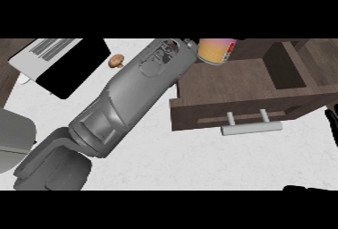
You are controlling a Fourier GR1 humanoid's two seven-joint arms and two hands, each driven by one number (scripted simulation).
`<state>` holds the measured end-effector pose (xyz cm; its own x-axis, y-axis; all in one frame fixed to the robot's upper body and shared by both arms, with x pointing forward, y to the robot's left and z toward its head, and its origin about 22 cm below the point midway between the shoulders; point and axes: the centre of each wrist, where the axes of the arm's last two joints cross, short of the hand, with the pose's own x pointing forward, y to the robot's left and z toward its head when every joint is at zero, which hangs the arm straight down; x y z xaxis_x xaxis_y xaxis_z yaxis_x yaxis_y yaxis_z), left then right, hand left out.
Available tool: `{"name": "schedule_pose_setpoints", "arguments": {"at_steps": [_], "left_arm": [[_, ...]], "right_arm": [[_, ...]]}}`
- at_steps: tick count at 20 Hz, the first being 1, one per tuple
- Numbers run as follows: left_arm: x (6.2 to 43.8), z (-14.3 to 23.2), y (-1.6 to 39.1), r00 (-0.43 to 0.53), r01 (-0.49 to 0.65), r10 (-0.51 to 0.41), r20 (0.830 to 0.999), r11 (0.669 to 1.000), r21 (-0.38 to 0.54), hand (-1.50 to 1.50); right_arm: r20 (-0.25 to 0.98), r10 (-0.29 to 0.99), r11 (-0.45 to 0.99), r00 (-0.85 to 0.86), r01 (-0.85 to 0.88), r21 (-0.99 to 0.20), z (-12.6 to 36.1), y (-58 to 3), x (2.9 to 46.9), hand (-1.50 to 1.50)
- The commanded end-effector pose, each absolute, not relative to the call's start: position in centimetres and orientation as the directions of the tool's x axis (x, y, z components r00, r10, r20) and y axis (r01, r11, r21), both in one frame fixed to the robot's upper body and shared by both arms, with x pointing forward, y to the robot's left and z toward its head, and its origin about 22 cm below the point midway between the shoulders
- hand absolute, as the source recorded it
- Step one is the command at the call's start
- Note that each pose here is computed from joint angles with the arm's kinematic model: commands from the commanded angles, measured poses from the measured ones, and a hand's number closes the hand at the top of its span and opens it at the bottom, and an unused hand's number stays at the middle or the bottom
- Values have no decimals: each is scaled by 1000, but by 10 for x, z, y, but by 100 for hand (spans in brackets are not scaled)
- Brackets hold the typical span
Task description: Pick up the can, place it into the drawer and close the drawer
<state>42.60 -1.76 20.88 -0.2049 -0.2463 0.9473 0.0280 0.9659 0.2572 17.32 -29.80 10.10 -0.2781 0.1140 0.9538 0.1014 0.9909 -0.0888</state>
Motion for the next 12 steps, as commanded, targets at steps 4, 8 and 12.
{"name": "schedule_pose_setpoints", "arguments": {"at_steps": [4, 8, 12], "left_arm": [[428, 189, -13, -219, -35, -302, 928, 953, 302, 150], [427, 182, -14, -234, 1, -346, 908, 934, 356, 150], [431, 167, -4, -219, -50, -367, 904, 930, 365, -150]], "right_arm": [[950, 109, 993, -292, 79, -90, 109, -293, 178, -150], [951, 117, 992, -286, 77, -99, 114, -292, 186, -150], [948, 124, 991, -293, 80, -104, 116, -297, 177, -150]]}}
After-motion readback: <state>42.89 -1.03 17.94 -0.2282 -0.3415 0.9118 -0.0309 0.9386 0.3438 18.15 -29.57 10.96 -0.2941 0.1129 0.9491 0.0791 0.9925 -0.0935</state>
